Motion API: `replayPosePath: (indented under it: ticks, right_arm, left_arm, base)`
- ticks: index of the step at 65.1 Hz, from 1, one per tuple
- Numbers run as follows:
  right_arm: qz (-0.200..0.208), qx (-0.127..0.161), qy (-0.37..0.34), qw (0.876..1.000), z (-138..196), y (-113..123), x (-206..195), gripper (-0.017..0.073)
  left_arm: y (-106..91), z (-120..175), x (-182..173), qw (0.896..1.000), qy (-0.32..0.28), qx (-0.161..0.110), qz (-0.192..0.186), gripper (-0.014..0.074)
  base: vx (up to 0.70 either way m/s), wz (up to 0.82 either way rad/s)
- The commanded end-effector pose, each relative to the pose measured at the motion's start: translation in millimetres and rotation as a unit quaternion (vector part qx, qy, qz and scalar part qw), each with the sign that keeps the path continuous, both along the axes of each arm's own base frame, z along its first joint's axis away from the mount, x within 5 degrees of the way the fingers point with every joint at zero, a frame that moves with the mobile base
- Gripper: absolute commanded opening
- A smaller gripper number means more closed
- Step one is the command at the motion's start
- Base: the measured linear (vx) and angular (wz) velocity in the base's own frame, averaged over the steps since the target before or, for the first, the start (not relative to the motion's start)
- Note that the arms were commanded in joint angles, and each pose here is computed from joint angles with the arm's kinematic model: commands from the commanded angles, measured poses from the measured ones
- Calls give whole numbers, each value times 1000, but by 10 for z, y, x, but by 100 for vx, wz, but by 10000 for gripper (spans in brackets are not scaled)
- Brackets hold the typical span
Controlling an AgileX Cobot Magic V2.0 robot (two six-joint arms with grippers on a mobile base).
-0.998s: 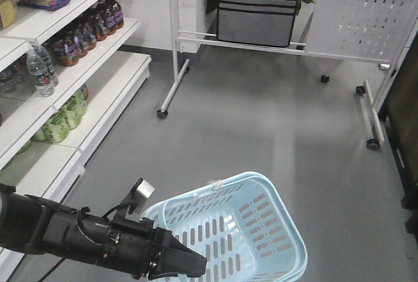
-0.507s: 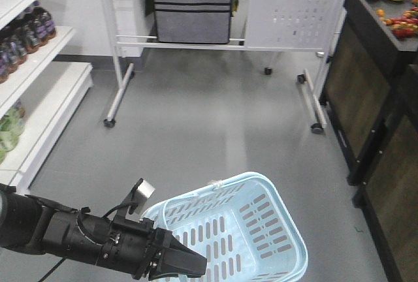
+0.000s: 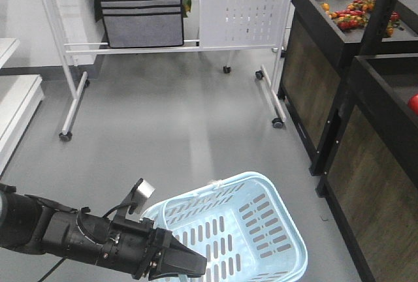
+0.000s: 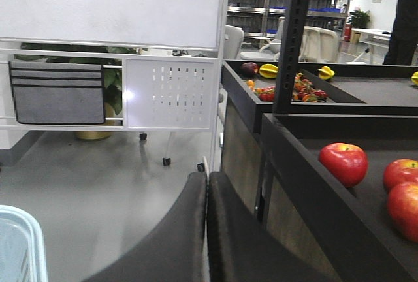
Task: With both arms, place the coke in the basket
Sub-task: 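Drive past the fruit stand while holding the basket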
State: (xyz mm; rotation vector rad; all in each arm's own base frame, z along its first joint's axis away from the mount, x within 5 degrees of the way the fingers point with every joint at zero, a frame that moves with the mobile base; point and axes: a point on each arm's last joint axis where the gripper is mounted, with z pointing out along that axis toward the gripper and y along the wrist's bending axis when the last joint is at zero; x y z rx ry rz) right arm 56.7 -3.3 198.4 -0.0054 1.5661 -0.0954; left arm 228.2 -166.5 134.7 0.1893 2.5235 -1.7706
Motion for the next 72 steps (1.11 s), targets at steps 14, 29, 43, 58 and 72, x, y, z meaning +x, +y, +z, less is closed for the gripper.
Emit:
replayPosePath:
  ticks: [14, 29, 43, 58, 72]
  right_arm:
    - [0, -7, -38, 999, 37, 1, -12, -9]
    - [0, -7, -38, 999, 37, 1, -12, -9]
    - [0, -7, -38, 999, 37, 1, -12, -9]
    - [0, -7, -38, 999, 37, 1, -12, -9]
    - [0, -7, -38, 999, 37, 1, -12, -9]
  left_arm:
    - [-42, 266, 32, 997, -22, -76, 11, -8]
    - [-42, 266, 32, 997, -22, -76, 11, -8]
    - [-42, 266, 32, 997, -22, -76, 11, -8]
    - [-42, 266, 32, 997, -22, -76, 11, -8]
    - [-42, 266, 32, 997, -22, -76, 11, -8]
  base:
    - [9, -14]
    - [13, 0]
    - [19, 13]
    - [22, 14]
    - [21, 6]
